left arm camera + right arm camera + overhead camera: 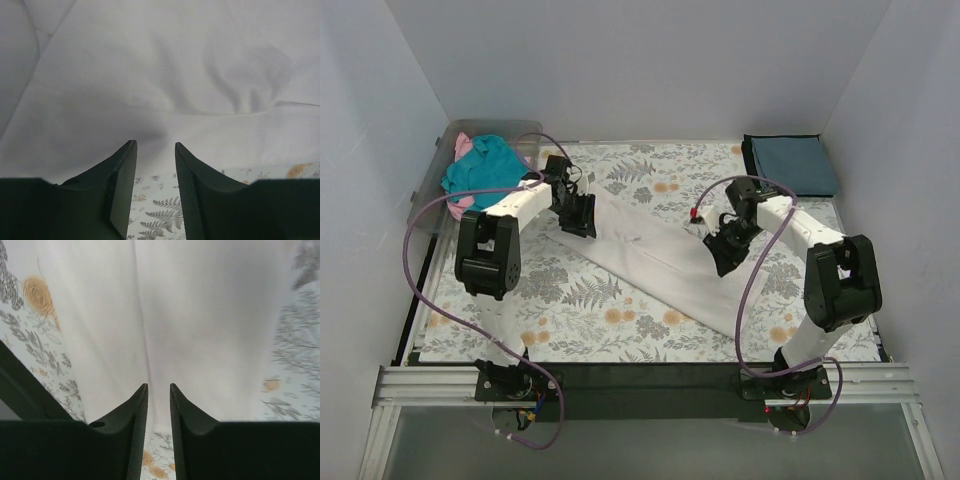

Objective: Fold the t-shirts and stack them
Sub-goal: Fold the tshirt

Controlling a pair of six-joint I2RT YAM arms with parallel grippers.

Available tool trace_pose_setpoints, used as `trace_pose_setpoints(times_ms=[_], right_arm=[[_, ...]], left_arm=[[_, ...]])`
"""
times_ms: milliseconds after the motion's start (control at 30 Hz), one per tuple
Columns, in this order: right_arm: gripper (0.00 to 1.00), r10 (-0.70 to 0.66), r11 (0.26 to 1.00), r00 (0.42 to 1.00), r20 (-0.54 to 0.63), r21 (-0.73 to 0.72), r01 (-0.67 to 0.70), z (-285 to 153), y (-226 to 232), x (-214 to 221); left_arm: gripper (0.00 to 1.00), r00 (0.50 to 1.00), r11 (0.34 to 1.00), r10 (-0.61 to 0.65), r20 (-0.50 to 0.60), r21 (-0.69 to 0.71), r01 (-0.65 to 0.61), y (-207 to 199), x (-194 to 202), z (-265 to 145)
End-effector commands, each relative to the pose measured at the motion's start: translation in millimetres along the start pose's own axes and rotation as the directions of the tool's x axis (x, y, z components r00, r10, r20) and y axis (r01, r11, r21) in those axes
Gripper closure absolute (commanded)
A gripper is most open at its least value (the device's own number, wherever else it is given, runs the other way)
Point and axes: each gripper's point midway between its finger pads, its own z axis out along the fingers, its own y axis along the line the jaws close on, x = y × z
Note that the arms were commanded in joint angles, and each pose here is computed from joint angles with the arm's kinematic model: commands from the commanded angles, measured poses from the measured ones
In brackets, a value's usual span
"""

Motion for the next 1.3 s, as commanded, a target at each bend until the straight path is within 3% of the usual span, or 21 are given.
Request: trace_pose_setpoints(times_ms=[0, 233, 300, 400, 433, 467, 500, 567, 633, 700, 767, 1033, 1167, 1267], right_arm=[[0.69, -0.003, 0.999, 0.994, 0.113, 0.036, -0.001, -30.7, -12.6, -31.9], [0.69, 0.001, 0.997, 0.999, 0.045, 0.08, -0.005, -25.4, -23.6, -14.8], [0.7, -0.015, 0.996, 0.999, 0.035, 0.085, 0.012, -24.1, -23.7, -11.2], [0.7, -0.047, 0.994, 0.999, 0.006, 0.1, 0.046, -19.8, -24.6, -7.8], [0.7, -0.072, 0.992, 0.997, 0.002, 0.106, 0.071, -17.2, -25.1, -10.7], [0.7, -0.079, 0.991, 0.997, 0.003, 0.113, 0.078, -16.6, -26.6, -13.2], [0.7, -0.092, 0.989, 0.996, 0.006, 0.115, 0.091, -14.6, -27.8, -19.2], [0.71, -0.094, 0.99, 0.996, 0.001, 0.105, 0.093, -6.8, -28.0, -24.7], [0.72, -0.119, 0.988, 0.993, -0.001, 0.102, 0.119, 2.4, -26.5, -32.5], [0.73, -0.117, 0.988, 0.993, -0.022, 0.097, 0.119, 16.2, -28.9, -32.7], [0.73, -0.118, 0.989, 0.992, -0.04, 0.082, 0.121, 31.5, -26.0, -36.5], [0.77, -0.172, 0.985, 0.98, -0.097, -0.043, 0.169, 78.3, 17.0, -23.1], [0.77, -0.213, 0.965, 0.973, -0.091, -0.176, 0.195, 91.7, 68.4, -24.5], [0.77, -0.339, 0.913, 0.941, -0.01, -0.243, 0.327, 95.5, 118.0, -44.5]], left_arm=[[0.66, 1.0, 0.992, 0.016, 0.015, -0.122, -0.014, 22.6, -14.8, 10.4], [0.67, 0.997, 0.979, 0.057, -0.046, -0.193, -0.065, 45.3, -31.6, 57.3], [0.7, 0.991, 0.969, 0.135, -0.011, -0.207, -0.134, 45.2, -63.3, 68.6], [0.72, 0.969, 0.95, 0.23, 0.095, -0.238, -0.202, 51.2, -136.9, 86.2], [0.72, 0.968, 0.952, 0.235, 0.087, -0.223, -0.211, 57.7, -141.9, 108.5], [0.7, 0.957, 0.952, 0.258, 0.131, -0.201, -0.229, 49.2, -161.4, 104.4], [0.68, 0.922, 0.947, 0.296, 0.249, -0.202, -0.249, 32.0, -202.3, 79.2], [0.61, 0.856, 0.943, 0.331, 0.398, -0.176, -0.283, 5.8, -238.5, 47.3], [0.54, 0.834, 0.952, 0.307, 0.458, -0.163, -0.261, -9.4, -232.7, 15.4], [0.45, 0.772, 0.949, 0.312, 0.554, -0.147, -0.278, -27.9, -243.4, -14.0], [0.43, 0.772, 0.959, 0.278, 0.572, -0.116, -0.259, -40.6, -234.7, -37.5], [0.47, 0.842, 0.977, 0.185, 0.507, -0.001, -0.214, -60.4, -170.8, -62.3], [0.48, 0.9, 0.987, 0.106, 0.423, 0.062, -0.146, -59.7, -133.2, -46.9], [0.52, 0.937, 0.988, 0.056, 0.345, 0.117, -0.102, -60.2, -110.9, -31.1]])
